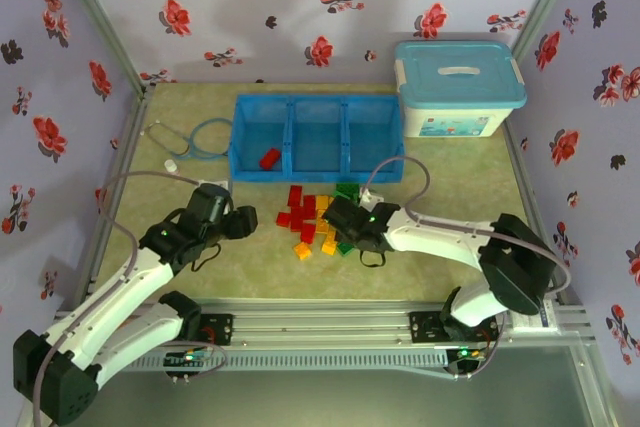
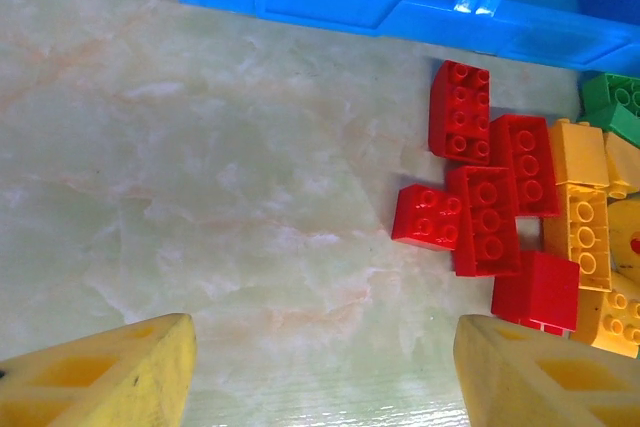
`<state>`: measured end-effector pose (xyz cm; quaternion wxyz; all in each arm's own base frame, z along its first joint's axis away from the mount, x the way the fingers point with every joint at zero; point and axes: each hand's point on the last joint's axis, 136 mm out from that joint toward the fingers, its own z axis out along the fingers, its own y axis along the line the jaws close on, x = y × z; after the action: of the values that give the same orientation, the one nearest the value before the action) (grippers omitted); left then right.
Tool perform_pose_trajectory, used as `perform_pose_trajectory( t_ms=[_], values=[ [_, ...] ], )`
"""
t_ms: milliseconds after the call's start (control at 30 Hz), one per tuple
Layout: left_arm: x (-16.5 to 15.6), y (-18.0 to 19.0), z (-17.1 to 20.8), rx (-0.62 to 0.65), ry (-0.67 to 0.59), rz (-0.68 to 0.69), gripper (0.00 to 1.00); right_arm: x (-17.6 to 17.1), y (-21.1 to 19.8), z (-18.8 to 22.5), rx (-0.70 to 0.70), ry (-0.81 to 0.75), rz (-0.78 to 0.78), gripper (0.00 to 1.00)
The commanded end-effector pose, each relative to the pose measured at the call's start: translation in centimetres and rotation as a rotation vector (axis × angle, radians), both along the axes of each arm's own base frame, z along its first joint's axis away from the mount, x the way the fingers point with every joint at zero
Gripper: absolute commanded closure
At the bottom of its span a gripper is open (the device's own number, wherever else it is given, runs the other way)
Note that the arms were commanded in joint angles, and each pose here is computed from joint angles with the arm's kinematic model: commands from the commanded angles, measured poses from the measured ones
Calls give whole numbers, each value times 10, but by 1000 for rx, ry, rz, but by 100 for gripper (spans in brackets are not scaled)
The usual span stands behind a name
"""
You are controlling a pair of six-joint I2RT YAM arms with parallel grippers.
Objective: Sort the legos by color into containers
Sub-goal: Pick up the lego from the bottom-center of the table.
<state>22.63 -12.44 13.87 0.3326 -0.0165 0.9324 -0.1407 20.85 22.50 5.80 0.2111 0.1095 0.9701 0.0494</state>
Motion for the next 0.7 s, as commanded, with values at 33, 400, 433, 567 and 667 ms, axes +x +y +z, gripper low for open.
perform_pose_trajectory(
  t_ms=[33, 400, 433, 567, 667],
  values=[
    [-3, 0, -2, -7, 3, 12, 32, 10, 8, -1, 41, -44, -98, 34],
    [-5, 0, -7, 1, 6, 12, 32, 6, 4, -17, 58, -35, -153, 41],
    [-5, 0, -8, 1, 7, 13, 33, 5, 4, -18, 58, -36, -155, 41],
    [-6, -1, -9, 2, 7, 12, 33, 2, 1, -24, 51, -37, -173, 41],
    [-6, -1, -10, 2, 8, 13, 33, 0, 1, -29, 50, -31, -174, 42]
  ],
)
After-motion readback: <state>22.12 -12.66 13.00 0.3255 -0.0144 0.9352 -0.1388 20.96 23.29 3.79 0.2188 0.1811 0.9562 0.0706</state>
